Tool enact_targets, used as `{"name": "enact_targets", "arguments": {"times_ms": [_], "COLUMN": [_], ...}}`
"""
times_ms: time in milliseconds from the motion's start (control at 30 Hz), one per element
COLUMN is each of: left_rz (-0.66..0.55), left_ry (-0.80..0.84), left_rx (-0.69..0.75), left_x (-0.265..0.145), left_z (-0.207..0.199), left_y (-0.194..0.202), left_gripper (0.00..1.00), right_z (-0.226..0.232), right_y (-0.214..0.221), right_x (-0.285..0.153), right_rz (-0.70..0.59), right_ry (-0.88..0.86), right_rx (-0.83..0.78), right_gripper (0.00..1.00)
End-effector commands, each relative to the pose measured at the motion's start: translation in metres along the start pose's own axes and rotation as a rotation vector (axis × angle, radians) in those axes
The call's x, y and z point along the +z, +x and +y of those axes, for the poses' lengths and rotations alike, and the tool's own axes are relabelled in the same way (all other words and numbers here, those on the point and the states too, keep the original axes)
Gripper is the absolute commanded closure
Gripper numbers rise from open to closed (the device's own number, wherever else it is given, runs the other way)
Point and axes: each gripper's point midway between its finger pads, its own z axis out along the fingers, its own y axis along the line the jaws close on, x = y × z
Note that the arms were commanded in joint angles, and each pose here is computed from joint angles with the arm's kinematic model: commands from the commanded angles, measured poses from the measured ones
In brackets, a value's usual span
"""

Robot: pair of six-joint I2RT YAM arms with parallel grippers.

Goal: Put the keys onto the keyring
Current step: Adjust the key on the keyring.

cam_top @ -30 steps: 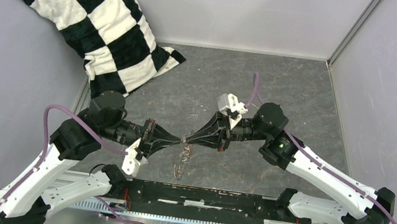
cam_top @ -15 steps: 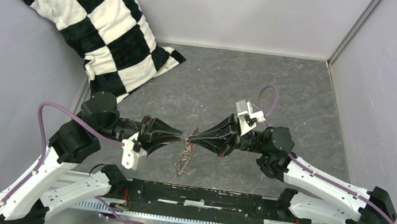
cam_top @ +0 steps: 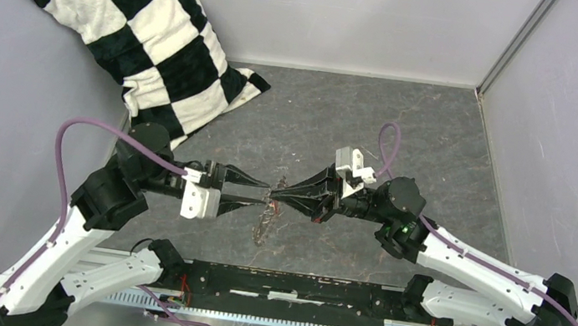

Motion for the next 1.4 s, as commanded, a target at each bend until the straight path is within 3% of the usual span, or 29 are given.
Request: {"name": "enact_targets", "arguments": {"times_ms": [0,533,1367], "left_rz": [0.008,0.096,0.115], "left_ry": [0.005,-0.061,-0.086], "left_rx": [-0.116,-0.296,-0.35], "left_x": [-0.001,0.001,0.009], "left_z": [-0.003,0.0,0.004], "left_y": [-0.004,0.021,0.037], "left_gripper": [0.6,0.71,0.71], "right_z": [0.002,-0.001,0.002], "right_y": [-0.036,-0.045,-0.043], "right_x": [0.002,-0.001,0.001], "right_rz": [-0.065,-0.094,-0.1], "right_ry": [0.008,0.038,0.017], "right_rx": [-0.099,-0.124,-0.118], "right_gripper": [0.99,0.99,1.0]}}
